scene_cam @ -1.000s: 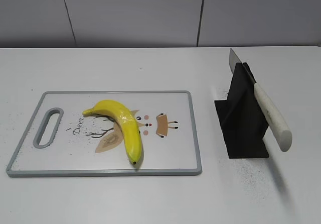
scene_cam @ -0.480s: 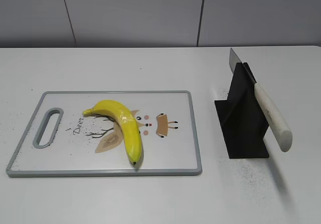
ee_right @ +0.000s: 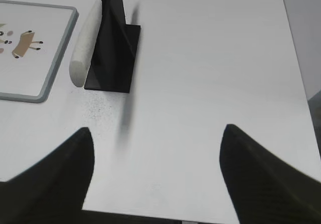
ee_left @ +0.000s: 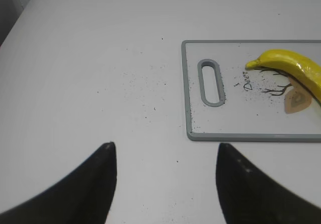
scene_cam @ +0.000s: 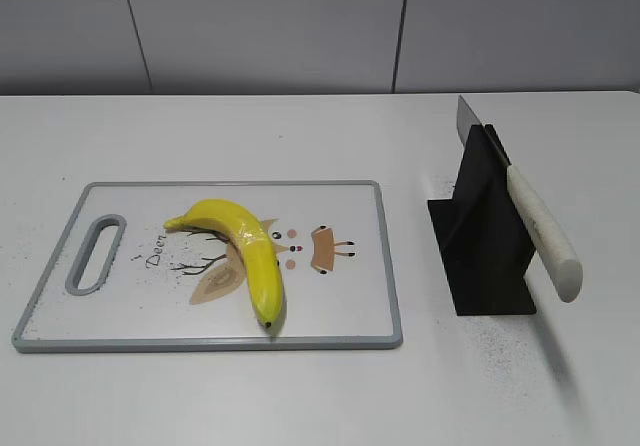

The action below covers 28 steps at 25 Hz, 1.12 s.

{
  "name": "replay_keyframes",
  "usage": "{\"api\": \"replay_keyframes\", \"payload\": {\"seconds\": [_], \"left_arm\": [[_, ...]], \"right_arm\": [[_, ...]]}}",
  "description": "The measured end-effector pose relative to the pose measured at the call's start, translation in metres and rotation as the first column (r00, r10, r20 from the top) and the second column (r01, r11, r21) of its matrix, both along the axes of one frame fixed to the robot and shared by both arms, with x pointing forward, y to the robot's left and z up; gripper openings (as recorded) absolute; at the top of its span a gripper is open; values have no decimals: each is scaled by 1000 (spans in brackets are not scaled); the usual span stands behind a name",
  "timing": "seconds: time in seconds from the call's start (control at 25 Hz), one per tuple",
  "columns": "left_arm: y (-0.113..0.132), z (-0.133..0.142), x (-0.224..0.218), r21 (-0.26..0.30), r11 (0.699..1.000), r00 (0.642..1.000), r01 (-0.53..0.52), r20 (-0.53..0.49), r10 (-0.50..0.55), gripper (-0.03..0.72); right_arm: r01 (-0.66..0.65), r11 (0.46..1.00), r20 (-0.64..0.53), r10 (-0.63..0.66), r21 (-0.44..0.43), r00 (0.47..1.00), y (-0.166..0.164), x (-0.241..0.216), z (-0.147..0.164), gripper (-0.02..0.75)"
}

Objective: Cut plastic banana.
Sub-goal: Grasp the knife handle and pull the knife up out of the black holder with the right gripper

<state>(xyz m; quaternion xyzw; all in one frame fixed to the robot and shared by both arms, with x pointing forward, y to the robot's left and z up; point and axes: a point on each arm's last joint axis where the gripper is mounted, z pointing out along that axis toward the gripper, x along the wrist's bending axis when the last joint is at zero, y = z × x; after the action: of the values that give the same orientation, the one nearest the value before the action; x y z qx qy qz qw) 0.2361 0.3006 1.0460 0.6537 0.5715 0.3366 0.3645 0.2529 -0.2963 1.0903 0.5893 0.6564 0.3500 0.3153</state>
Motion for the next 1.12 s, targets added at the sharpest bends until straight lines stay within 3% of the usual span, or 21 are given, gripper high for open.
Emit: {"api": "replay_keyframes", "payload": {"seconds": [0.44,1.12], "left_arm": [[0,0,0,0,1000,1000,0,0,0,585],[0,0,0,0,1000,1000,0,0,0,585]], "right_arm": [[82,995,-269,-64,56,961,6,57,29,591],[-62,998,-600,62,20,798,57,160,10,591]]}}
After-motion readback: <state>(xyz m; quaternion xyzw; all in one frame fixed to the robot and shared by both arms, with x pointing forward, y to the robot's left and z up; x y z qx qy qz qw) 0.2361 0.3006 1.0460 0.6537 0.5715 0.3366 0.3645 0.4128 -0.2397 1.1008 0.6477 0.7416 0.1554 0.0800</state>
